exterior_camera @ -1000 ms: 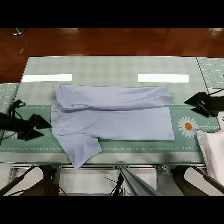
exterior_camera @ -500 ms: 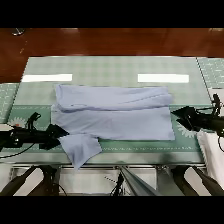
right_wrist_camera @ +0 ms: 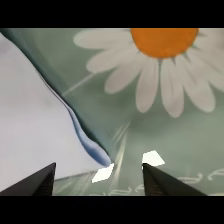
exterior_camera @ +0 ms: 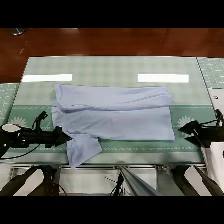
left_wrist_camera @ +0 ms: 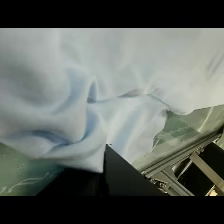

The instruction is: Fold the shirts.

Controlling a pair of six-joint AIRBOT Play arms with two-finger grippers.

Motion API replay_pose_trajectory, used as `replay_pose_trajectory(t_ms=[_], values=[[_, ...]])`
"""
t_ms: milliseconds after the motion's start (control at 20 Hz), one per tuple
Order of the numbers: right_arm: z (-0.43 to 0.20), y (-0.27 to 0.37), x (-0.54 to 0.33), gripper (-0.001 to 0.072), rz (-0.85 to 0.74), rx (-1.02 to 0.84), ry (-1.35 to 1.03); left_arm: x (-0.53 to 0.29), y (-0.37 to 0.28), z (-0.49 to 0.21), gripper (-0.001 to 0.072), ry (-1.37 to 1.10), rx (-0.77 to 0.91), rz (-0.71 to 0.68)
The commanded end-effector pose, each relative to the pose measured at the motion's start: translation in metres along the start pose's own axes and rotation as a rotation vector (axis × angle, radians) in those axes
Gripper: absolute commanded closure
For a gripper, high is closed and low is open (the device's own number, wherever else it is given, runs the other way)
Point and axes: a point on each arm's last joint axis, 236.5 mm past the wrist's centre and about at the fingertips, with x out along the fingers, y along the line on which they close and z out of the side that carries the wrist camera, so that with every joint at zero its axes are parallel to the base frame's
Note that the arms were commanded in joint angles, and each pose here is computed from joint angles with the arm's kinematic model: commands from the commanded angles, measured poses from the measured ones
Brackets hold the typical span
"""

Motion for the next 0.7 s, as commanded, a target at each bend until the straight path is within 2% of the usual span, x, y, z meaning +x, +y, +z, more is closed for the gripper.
replay_pose_trajectory(t_ms=[0, 450, 500, 650], values=[[-0.030, -0.010, 0.016, 0.0091, -0.053, -0.009, 0.110, 0.000, -0.007, -0.002, 0.0685, 0.007, 0.023, -0.027], [-0.012, 0.044, 0.058, 0.0092, 0.095, -0.045, 0.113, 0.000, -0.007, 0.000, 0.0685, 0.001, 0.028, -0.029], [-0.006, 0.053, 0.058, 0.0114, 0.115, -0.051, 0.099, 0.000, -0.008, 0.000, 0.0685, -0.001, 0.030, -0.029], [0.007, 0.073, 0.050, 0.0577, 0.138, -0.136, 0.071, -0.005, -0.013, 0.009, 0.0685, -0.020, 0.046, -0.031]])
